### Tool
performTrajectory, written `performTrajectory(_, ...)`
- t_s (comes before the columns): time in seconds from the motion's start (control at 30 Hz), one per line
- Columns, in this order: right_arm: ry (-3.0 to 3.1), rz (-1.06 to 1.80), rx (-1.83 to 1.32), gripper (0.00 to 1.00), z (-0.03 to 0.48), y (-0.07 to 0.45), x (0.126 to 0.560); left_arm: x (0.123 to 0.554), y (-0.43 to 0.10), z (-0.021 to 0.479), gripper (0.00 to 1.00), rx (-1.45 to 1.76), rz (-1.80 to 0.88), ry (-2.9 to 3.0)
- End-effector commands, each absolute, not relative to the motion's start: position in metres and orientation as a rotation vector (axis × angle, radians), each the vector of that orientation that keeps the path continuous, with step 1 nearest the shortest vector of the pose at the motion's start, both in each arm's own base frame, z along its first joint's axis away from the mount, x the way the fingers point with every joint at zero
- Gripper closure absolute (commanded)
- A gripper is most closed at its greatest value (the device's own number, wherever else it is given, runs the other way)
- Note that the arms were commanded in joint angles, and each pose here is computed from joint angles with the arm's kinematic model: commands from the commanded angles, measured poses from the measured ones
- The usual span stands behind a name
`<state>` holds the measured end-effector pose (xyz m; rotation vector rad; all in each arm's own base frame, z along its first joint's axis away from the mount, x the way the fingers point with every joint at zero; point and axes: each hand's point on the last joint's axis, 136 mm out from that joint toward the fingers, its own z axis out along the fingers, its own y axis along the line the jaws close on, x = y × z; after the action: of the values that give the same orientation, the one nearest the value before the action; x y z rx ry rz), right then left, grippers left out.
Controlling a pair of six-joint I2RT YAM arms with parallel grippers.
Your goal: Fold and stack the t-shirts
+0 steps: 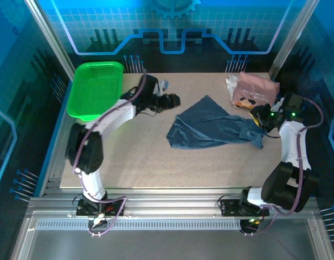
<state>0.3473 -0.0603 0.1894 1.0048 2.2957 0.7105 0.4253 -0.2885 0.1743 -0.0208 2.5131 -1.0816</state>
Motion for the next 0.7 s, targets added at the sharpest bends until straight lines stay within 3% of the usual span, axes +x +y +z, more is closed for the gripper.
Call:
performTrajectory(0.0,2.322,0.540,0.884,0.60,0.185,-0.081,0.363,0.420,-0.286,0.136,0.34,-0.048,-0.990,2.633)
performTrajectory(0.17,2.372,0.522,0.886,0.32,0.176,-0.079,0.369,0.432,-0.295,0.098,0.35,-0.037,-0.861,2.746)
performTrajectory(0.33,2.459,0.524,0.731,0.27,0.180,-0.046,0.355,0.421,-0.289,0.094,0.37,-0.020,-0.781,2.794)
performTrajectory(0.47,2.572,0.505,0.623,0.26,0.168,-0.015,0.332,0.411,-0.281,0.075,0.45,-0.033,-0.700,2.866)
performTrajectory(0.67,2.630,0.541,0.607,0.24,0.145,0.008,0.305,0.414,-0.289,0.068,0.50,0.003,-0.672,2.874)
